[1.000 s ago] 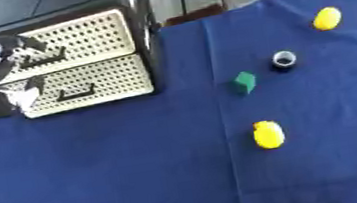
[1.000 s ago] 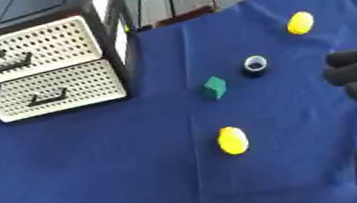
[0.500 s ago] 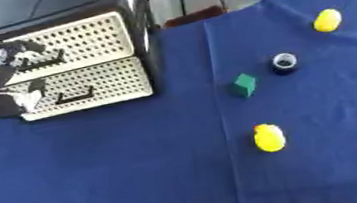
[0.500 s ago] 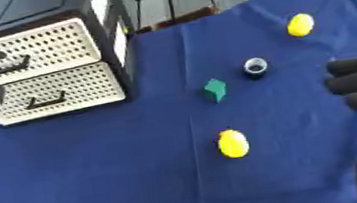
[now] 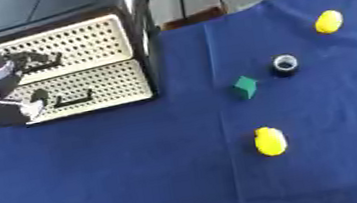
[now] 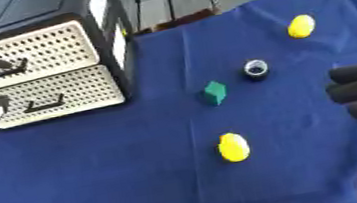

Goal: Pick up objects from table and place into drawer.

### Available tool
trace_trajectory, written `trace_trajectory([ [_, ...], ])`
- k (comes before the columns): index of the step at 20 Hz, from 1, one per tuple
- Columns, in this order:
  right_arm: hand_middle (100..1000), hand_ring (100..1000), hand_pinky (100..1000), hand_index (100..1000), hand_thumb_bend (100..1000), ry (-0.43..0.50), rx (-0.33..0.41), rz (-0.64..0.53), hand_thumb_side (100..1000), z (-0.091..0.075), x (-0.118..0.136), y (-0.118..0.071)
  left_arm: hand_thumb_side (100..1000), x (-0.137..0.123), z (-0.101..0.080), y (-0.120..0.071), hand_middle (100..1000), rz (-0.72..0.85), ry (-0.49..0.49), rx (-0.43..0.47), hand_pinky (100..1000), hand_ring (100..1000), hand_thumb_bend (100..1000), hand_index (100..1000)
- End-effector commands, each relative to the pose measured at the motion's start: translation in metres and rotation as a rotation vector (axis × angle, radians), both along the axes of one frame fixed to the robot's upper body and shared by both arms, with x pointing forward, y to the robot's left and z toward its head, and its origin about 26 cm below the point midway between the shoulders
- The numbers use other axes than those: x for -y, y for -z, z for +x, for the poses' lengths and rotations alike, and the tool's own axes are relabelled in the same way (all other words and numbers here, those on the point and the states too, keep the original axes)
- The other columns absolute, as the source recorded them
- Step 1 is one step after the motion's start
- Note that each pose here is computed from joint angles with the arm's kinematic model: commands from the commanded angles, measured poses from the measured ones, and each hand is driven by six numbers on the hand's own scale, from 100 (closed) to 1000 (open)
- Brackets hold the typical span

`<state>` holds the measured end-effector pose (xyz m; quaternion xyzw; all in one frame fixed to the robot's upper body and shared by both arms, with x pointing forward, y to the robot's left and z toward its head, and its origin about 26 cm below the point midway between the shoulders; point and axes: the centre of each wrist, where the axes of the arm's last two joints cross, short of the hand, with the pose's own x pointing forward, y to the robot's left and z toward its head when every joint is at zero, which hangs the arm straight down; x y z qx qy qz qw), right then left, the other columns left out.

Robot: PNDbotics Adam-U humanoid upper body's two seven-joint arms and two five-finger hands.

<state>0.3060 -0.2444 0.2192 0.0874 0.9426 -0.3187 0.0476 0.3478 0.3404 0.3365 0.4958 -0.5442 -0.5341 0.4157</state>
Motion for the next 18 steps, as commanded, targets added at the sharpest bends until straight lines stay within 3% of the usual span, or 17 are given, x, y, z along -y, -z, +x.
trace_trajectory([
  [1, 759, 868, 727, 849, 100, 0.002, 0.023, -0.017, 526, -0.0013, -0.0014, -0.0051, 249, -0.0042, -0.0017, -0.0108, 170, 0.035, -0.027, 0.04, 100, 110, 100, 948],
  [8, 758, 870, 729, 848, 100, 0.002, 0.022, -0.027, 525, -0.0012, -0.0028, -0.005, 242, -0.0099, 0.0042, -0.0057, 170, 0.053, -0.066, 0.032, 100, 113, 100, 914],
  [13, 758, 871, 731, 846, 100, 0.006, 0.017, -0.032, 522, -0.0014, -0.0029, -0.0038, 239, -0.0079, 0.0026, -0.0068, 168, 0.074, -0.057, 0.005, 100, 115, 100, 782],
  [18, 758, 871, 732, 843, 100, 0.009, 0.012, -0.031, 516, -0.0015, -0.0023, -0.0029, 238, -0.0049, 0.0001, -0.008, 167, 0.098, -0.045, -0.011, 100, 115, 100, 704],
])
